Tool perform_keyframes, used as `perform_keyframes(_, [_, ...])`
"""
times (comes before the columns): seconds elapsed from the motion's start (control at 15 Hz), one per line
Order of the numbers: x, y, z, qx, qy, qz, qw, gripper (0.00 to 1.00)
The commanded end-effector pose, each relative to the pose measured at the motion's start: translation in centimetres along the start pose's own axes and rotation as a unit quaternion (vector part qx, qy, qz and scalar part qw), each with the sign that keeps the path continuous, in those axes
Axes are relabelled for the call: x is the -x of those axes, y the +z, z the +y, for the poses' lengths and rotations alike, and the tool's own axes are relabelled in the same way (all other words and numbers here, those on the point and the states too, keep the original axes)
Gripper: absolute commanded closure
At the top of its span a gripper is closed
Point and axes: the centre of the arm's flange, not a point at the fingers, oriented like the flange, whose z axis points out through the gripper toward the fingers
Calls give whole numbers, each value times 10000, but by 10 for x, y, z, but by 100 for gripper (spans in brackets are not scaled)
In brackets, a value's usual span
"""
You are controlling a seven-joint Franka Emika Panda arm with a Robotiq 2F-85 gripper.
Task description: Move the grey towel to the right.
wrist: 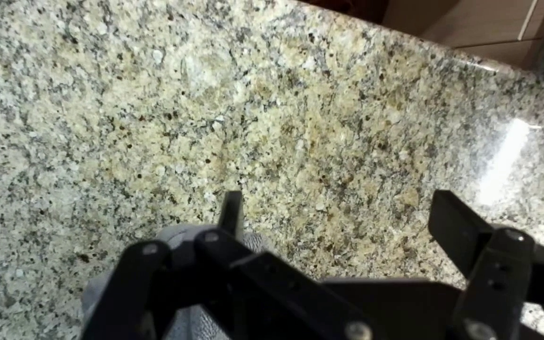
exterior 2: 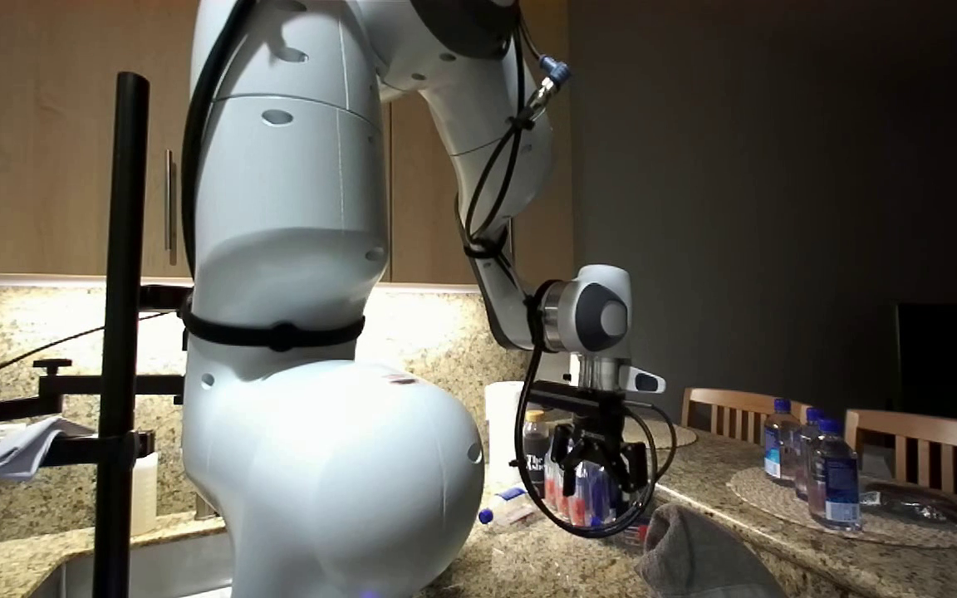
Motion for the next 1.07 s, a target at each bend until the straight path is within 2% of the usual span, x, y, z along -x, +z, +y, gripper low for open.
perform_keyframes(0.0, [10,-32,9,203,-374,81,9991,0])
perform_keyframes(0.27, [14,-59,25,425,-612,287,9968,0])
perform_keyframes(0.53, [18,-81,49,282,-991,373,9940,0])
perform_keyframes(1.0, [20,-89,118,139,-1795,53,9836,0])
